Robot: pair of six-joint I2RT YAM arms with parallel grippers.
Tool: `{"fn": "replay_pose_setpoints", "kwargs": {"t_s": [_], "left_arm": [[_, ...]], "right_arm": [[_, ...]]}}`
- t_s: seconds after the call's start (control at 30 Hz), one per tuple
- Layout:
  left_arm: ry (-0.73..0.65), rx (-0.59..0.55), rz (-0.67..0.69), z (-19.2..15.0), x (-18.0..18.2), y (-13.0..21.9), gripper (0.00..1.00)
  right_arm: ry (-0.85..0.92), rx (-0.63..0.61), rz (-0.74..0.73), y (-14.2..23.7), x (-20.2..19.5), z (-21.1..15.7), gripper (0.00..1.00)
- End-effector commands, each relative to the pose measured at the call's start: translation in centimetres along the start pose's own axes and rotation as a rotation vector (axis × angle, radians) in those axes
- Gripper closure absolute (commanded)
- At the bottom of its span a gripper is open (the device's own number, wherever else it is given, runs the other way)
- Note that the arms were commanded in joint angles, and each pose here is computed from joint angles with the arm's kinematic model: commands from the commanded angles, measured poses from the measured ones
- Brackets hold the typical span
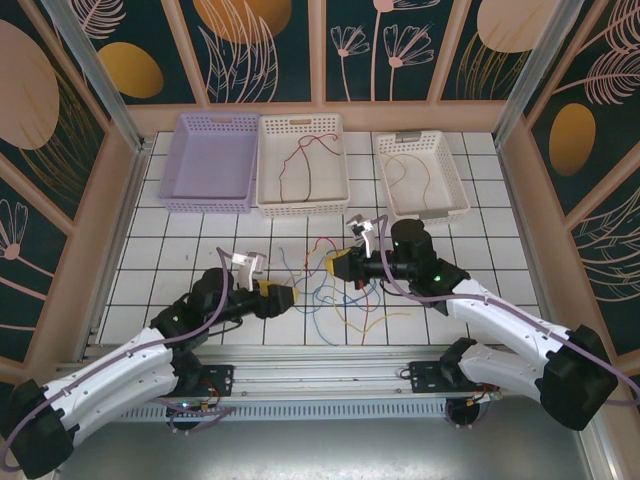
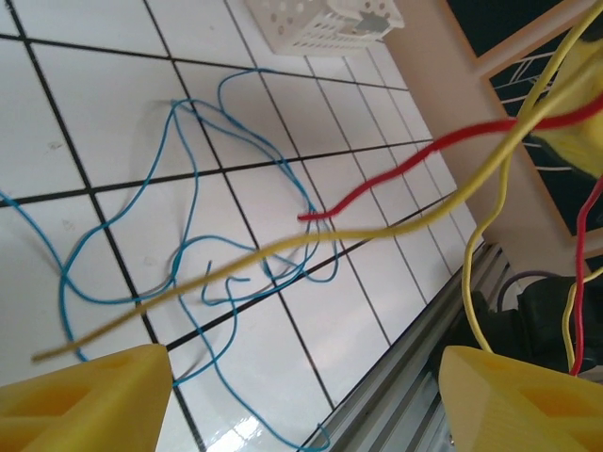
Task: Untangle the cables
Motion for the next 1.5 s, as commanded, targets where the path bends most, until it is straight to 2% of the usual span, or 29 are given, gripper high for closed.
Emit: {"fn": "replay_pose_setpoints", "kwargs": {"t_s": [0.0,0.1,0.27,0.5,0.73,0.93,1.2,1.47], "left_arm": [[-0.043,-0.045,-0.105,1.2,-2.2,0.0,0.25],[-0.070,-0.045,-0.128,1.4,-2.7,-0.2,0.22],[-0.088,-0.021,-0.167,1.2,-3.1,-0.7,0.24],[-0.097,-0.008,-0.185,0.9,-3.1,-0.7,0.56],[-0.103,-0.026,-0.226,0.9,-3.6,0.0,0.77],[-0.097,-0.039,-0.250,0.9,-3.8,0.5,1.00],[-0.059,-0.109,-0.219,1.3,-3.3,1.5,1.00],[-0.025,-0.173,-0.089,2.0,-2.0,2.6,1.00]], "right_arm": [[0.015,-0.032,0.069,0.3,1.0,0.8,1.00],[0.011,-0.024,0.086,0.3,1.2,0.7,1.00],[0.008,-0.027,0.115,0.4,1.6,0.7,1.00],[0.000,-0.026,0.124,0.2,1.5,0.6,1.00],[-0.007,-0.025,0.110,0.2,1.3,0.6,1.00],[-0.016,-0.021,0.084,0.3,0.9,0.6,1.00],[-0.087,-0.047,-0.046,2.3,-1.7,0.0,1.00],[-0.152,-0.054,-0.305,4.9,-4.8,-0.3,1.00]]}}
Point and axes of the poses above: each hand's point on the last joint's axis, 136 mm out from that joint toward the fingers, its own y axis back along the fingers, its own x axis along the line the jaws close on, z = x × y, the point moved 5 cm from there along y, back along the fingers, and after that the axes turned 15 degrees about y, right-handed, at the moved point
